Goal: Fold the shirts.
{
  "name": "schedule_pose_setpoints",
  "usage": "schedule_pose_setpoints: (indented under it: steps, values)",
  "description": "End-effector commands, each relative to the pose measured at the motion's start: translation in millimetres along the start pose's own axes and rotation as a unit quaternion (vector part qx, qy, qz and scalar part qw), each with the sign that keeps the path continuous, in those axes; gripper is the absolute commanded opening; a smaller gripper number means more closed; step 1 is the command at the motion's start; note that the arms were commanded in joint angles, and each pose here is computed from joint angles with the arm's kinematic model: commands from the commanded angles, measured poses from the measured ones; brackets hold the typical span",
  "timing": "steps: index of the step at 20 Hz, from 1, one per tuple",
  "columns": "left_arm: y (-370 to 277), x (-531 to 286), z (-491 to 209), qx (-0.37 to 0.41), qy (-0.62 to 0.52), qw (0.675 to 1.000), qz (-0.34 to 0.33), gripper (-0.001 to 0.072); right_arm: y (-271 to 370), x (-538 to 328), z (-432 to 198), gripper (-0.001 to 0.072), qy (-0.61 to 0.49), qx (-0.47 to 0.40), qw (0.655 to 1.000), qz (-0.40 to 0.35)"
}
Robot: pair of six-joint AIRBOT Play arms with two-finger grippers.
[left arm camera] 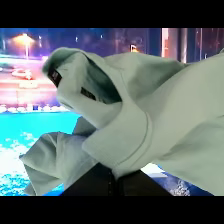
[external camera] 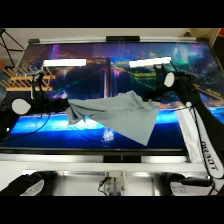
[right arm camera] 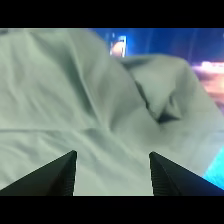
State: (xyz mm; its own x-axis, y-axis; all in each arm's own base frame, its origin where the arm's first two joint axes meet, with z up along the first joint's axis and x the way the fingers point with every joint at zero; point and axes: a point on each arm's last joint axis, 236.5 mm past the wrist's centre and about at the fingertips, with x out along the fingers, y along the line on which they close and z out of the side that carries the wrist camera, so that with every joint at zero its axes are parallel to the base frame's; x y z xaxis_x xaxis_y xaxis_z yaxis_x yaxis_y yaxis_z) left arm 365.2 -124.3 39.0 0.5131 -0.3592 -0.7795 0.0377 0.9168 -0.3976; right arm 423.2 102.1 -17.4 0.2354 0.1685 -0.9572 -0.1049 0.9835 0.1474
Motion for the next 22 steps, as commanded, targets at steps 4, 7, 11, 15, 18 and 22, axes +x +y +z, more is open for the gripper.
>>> schedule_pose_setpoints:
  steps: [4,7,11,15,18,22]
  values:
    - [0,-5,26,0.049,-0.031,0.998,0.001,0.0033,-41,-26,-133,0.0567,0.158,0.099,0.982,0.025]
    - [0,-7,23,0.049,-0.02,0.999,0.0,0.0034,-18,2,-200,0.0656,0.164,0.221,0.955,0.108]
    - [0,-7,16,0.049,-0.006,0.999,0.0,0.0033,11,39,-212,0.0655,0.132,0.278,0.94,0.145]
    - [0,-7,12,0.049,0.003,0.999,0.0,0.0033,42,60,-185,0.0641,0.095,0.31,0.93,0.171]
    - [0,-7,12,0.061,0.003,0.998,0.0,0.0033,68,63,-166,0.0133,0.076,0.322,0.918,0.218]
    - [-16,-60,59,0.116,-0.039,0.992,-0.006,0.0033,72,-22,-88,0.0067,-0.036,0.175,0.949,0.261]
